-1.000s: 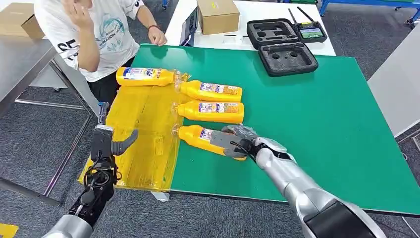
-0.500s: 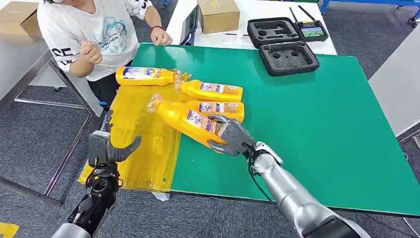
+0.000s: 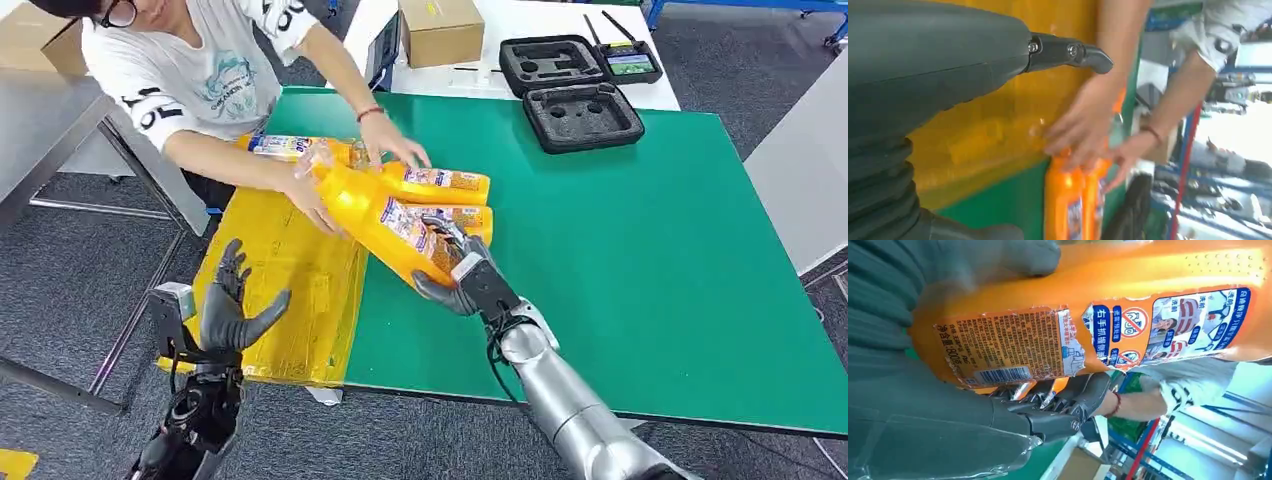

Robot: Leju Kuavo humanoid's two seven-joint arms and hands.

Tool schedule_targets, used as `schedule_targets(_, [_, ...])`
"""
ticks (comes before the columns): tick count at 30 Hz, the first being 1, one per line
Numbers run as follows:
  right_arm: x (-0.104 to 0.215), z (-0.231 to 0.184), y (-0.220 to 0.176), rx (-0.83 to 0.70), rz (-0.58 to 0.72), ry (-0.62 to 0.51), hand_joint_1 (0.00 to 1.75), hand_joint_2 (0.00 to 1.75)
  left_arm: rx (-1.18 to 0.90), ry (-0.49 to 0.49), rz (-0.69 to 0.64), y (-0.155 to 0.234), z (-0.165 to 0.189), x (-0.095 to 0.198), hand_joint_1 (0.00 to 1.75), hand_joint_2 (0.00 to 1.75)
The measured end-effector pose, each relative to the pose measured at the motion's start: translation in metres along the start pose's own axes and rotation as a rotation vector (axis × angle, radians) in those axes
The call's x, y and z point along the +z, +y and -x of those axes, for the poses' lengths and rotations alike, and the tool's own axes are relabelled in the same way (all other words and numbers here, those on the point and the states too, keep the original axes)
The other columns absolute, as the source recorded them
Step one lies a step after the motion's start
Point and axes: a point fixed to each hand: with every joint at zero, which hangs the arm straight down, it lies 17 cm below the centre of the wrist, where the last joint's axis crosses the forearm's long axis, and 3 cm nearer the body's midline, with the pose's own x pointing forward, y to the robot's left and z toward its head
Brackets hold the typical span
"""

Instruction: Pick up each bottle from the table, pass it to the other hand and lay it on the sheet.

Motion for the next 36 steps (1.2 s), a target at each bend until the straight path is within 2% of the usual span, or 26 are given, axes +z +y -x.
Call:
schedule_targets(6, [0.005,0.002,0.003,-0.011,0.006,0.006,1.75,1.75,0.032,-0.026,0.03,-0.011,-0.014,0.003,0.0,1.75])
schedule_targets(10, [0.01,0.001,0.008,-0.036,0.008,-0.002,1.75,1.75,0.156,0.039,0.144,-0.041,-0.01,0.009,0.0,1.75])
schedule_targets(14, [0.024,0.0,0.033,-0.09,-0.005,0.004,1.75,1.75,0.227,0.06,0.278,-0.082,-0.012,0.016,0.0,1.75])
schedule_targets(20, [0.044,-0.009,0.082,-0.142,-0.048,0.02,1.75,1.75,0.257,0.07,0.407,-0.127,-0.018,-0.004,0.0,1.75])
schedule_targets(25, [0.049,-0.015,0.103,-0.167,-0.08,0.029,1.75,1.75,0.288,0.087,0.446,-0.142,-0.015,-0.02,0.0,1.75])
schedule_targets(36, [0.05,-0.014,0.108,-0.152,-0.1,0.032,1.75,1.75,0.342,0.114,0.484,-0.154,-0.01,-0.025,0.0,1.75])
